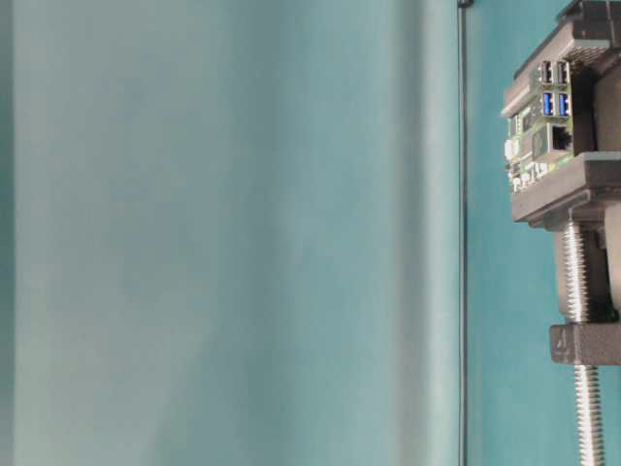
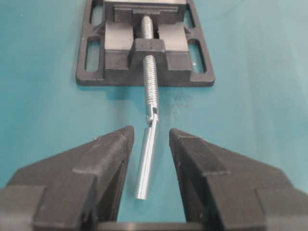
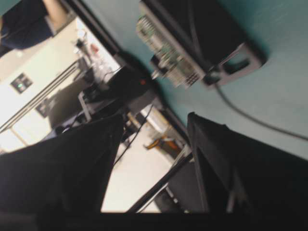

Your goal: Insert the USB into the fixed PCB.

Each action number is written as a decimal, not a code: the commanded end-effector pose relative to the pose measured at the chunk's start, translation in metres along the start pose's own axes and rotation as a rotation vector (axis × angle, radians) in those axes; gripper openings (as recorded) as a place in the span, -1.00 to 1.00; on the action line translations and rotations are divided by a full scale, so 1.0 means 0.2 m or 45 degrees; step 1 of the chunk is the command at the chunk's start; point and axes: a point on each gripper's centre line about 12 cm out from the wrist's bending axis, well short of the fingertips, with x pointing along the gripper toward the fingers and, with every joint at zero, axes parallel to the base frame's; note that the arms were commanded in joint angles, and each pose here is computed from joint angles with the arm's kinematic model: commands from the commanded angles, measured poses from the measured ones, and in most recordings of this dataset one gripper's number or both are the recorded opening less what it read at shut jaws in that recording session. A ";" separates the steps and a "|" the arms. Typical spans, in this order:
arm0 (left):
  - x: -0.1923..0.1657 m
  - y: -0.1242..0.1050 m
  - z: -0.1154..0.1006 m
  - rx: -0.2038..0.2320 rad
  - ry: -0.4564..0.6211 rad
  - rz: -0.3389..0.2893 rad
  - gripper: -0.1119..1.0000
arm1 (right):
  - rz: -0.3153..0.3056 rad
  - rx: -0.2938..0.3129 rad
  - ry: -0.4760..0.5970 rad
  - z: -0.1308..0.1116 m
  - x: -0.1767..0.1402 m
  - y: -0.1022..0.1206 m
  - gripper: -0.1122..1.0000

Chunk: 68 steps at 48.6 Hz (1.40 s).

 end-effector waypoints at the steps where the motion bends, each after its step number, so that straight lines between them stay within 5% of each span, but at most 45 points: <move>1: 0.00 0.00 0.03 0.007 -0.016 0.001 0.18 | 0.009 -0.001 -0.004 0.01 0.00 0.01 0.33; 14: 0.00 0.00 0.03 0.003 -0.016 0.001 0.18 | 0.002 -0.017 0.025 -0.04 0.01 -0.01 0.33; 41: 0.00 0.00 0.03 0.005 -0.016 0.001 0.18 | -0.033 0.126 0.100 -0.16 0.01 -0.05 0.32; 68: 0.00 0.00 0.03 0.003 -0.016 0.001 0.18 | -0.135 0.155 0.069 -0.08 0.00 -0.07 0.33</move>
